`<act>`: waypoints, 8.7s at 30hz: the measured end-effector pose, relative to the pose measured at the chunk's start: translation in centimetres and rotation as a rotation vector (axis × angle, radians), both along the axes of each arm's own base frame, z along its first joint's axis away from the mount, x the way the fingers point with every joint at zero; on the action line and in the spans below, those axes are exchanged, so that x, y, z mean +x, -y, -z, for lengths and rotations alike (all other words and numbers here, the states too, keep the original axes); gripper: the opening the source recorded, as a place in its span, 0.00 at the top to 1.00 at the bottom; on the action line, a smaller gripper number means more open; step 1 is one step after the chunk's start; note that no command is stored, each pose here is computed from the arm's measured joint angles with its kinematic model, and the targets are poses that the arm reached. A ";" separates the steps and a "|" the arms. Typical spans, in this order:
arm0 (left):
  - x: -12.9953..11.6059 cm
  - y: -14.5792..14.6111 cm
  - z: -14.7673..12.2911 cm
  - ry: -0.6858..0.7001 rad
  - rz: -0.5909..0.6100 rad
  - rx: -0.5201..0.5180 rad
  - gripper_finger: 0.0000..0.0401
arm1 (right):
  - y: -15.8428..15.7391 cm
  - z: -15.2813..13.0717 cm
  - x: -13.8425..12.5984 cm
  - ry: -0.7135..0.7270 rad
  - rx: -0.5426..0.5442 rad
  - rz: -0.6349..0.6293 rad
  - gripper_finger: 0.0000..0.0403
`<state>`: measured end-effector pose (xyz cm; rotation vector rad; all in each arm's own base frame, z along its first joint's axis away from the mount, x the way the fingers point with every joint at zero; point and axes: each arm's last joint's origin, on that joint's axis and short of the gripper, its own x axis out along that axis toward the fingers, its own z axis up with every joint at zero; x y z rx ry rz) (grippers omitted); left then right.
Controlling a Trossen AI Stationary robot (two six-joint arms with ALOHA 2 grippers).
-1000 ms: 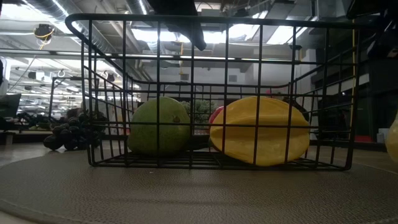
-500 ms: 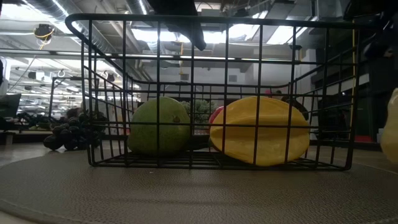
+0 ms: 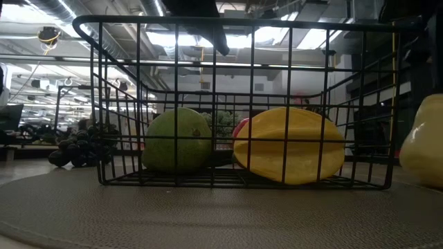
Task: Build produce basket
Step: Put the yellow pear into the black wire basket, then move the bottom tangerine to the right of the black wire basket
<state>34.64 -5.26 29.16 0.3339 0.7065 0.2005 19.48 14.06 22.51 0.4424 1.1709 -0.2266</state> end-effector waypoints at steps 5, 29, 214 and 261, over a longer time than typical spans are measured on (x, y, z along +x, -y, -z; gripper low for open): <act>-0.1 0.2 -0.1 -0.008 0.000 0.075 0.60 | 0.9 -2.4 0.0 -0.073 -0.051 0.032 1.00; -9.0 -0.2 -8.8 0.187 -0.123 0.204 0.60 | 5.3 -21.0 -2.2 0.293 -0.449 0.046 1.00; -10.3 5.1 -1.9 0.256 -0.074 -0.252 0.60 | 0.6 -0.2 5.0 1.231 -0.293 -0.095 1.00; -10.3 5.1 -1.9 0.250 -0.075 -0.249 0.60 | 2.6 -0.2 14.4 1.117 -0.418 -0.053 0.77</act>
